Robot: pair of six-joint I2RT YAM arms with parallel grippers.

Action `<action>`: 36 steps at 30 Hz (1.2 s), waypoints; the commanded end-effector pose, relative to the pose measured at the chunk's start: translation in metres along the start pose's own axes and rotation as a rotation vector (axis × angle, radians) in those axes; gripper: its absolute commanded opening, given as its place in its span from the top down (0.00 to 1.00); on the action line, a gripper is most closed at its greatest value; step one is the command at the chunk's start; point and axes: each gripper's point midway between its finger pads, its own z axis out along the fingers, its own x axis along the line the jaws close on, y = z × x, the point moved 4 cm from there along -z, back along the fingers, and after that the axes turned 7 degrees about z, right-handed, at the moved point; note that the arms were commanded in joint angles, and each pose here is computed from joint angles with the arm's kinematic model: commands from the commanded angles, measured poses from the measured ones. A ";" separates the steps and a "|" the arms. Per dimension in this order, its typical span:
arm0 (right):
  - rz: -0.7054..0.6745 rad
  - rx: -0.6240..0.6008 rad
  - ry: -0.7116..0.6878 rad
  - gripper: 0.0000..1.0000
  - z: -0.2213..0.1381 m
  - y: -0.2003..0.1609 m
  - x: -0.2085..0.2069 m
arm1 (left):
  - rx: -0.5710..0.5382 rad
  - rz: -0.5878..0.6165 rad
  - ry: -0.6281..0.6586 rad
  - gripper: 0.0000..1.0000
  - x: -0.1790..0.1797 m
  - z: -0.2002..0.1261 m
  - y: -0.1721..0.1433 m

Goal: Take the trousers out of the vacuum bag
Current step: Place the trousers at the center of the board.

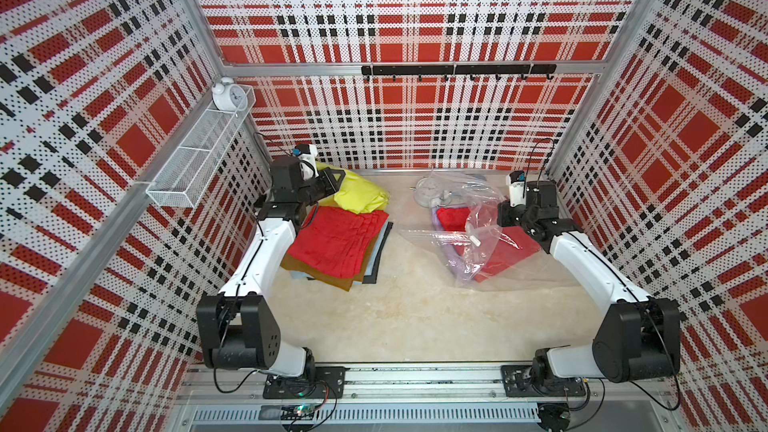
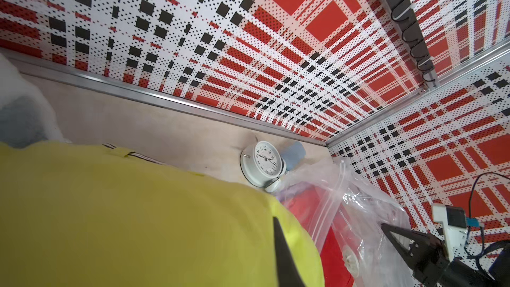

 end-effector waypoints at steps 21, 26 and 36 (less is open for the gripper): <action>0.003 -0.023 0.017 1.00 -0.002 0.008 0.005 | -0.075 0.075 0.037 1.00 -0.019 -0.068 -0.014; 0.007 -0.022 0.019 1.00 -0.002 0.008 0.005 | -0.065 0.050 0.040 1.00 -0.013 -0.071 -0.018; 0.007 -0.024 0.018 1.00 -0.004 0.009 0.005 | 0.013 -0.019 0.072 1.00 0.014 -0.079 -0.045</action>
